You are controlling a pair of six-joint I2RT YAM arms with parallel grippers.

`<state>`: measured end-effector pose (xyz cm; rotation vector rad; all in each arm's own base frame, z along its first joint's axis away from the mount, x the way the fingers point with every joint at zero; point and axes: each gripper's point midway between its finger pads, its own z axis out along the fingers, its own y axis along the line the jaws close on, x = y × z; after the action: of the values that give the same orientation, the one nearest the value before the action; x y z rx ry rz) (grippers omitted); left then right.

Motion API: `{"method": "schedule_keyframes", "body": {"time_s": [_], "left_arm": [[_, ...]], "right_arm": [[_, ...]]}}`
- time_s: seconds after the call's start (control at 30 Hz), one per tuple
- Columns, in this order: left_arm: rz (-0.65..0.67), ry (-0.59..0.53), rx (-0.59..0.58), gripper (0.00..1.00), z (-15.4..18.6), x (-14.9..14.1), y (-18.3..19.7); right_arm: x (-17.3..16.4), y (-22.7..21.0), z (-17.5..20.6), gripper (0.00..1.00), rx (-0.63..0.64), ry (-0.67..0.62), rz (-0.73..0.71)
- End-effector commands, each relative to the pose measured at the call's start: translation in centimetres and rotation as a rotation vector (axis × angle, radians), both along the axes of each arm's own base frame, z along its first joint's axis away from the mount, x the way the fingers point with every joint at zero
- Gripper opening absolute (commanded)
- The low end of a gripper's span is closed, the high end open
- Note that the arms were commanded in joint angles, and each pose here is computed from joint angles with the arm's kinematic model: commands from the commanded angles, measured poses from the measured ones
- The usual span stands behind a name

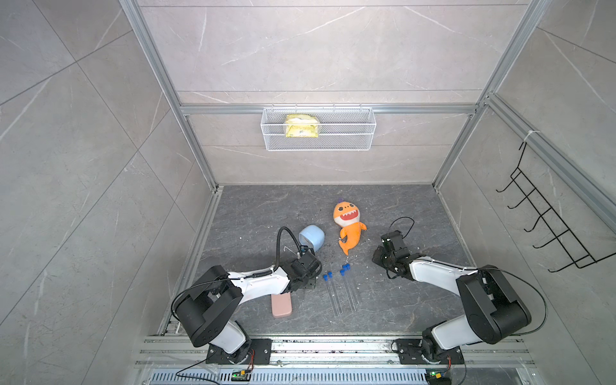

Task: Remove stoppers from test tubes
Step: Place the test tube at the center of the board, then place the stopper at the center of the board.

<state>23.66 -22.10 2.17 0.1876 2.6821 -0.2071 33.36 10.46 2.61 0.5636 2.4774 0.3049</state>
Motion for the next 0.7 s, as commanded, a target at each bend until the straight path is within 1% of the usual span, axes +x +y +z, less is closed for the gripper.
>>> {"method": "schedule_keyframes", "body": {"time_s": [0.0, 0.1, 0.27, 0.3, 0.43, 0.53, 0.67], "left_arm": [[0.007, -0.048, -0.012, 0.44, 2.4, 0.8, -0.1], [0.008, -0.092, -0.033, 0.49, 4.0, 1.1, 0.0], [0.006, -0.149, -0.067, 0.52, 6.5, 1.3, 0.1], [0.007, -0.157, -0.069, 0.52, 6.8, 1.4, 0.2], [0.006, -0.174, -0.072, 0.53, 7.8, 1.4, 0.4], [0.008, -0.180, -0.074, 0.54, 8.1, 1.4, 0.5], [0.009, -0.180, -0.072, 0.54, 8.3, 1.3, 0.6]], "right_arm": [[-0.2, -0.9, -1.0, 0.00, -0.031, 0.015, -0.057], [-0.3, -1.1, -1.5, 0.00, -0.050, 0.023, -0.067], [-0.3, -1.2, -1.7, 0.03, -0.084, 0.024, -0.064], [-0.3, -1.2, -1.6, 0.04, -0.085, 0.023, -0.062], [-0.3, -1.0, -1.5, 0.17, -0.093, 0.027, -0.056], [-0.1, -0.9, -1.3, 0.22, -0.097, 0.025, -0.055], [0.0, -0.9, -1.1, 0.27, -0.100, 0.026, -0.052]]}}
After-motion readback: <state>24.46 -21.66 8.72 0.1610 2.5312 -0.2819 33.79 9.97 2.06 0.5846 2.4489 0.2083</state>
